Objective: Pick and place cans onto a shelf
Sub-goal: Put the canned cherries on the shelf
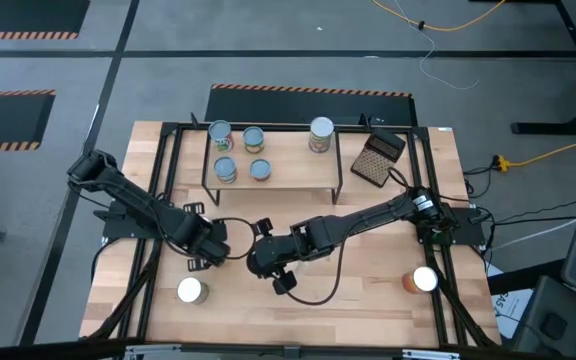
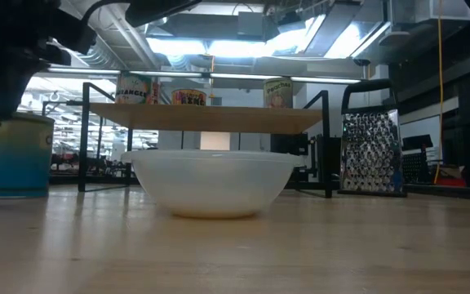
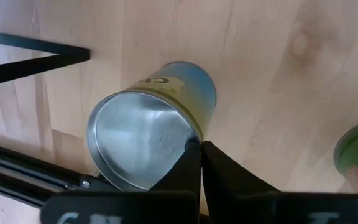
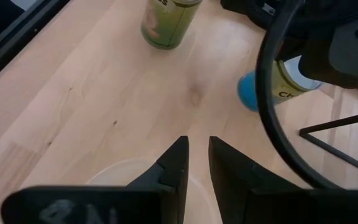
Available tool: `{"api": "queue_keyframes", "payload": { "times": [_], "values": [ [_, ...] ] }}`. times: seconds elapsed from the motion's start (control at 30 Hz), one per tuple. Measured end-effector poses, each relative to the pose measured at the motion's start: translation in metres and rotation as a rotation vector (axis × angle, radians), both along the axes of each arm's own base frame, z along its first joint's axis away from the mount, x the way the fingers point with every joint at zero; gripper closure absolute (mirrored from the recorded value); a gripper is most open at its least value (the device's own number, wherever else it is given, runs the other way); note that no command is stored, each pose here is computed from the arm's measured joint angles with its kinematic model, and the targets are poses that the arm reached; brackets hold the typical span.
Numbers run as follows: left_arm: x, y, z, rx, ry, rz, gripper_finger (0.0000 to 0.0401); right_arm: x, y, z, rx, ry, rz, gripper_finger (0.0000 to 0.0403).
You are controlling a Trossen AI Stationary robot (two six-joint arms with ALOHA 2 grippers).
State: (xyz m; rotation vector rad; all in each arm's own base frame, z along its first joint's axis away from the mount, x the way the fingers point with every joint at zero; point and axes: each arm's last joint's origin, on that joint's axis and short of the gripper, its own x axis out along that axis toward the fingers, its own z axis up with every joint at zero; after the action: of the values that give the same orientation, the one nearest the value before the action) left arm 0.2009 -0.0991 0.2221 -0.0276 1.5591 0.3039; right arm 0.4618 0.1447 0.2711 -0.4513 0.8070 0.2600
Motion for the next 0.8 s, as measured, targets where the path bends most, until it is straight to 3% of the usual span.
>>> {"api": "queue_keyframes", "payload": {
  "times": [0.33,0.8],
  "values": [
    [0.012,0.008,0.008,-0.038,-0.053,0.068,0.0401,0.000,0.000,0.000,0.000,0.001,0.000,0.0336],
    [0.026,0.042,0.008,-0.091,-0.077,0.398,0.0401,0.000,0.000,0.000,0.001,0.002,0.001,0.0336]
  ]
}}
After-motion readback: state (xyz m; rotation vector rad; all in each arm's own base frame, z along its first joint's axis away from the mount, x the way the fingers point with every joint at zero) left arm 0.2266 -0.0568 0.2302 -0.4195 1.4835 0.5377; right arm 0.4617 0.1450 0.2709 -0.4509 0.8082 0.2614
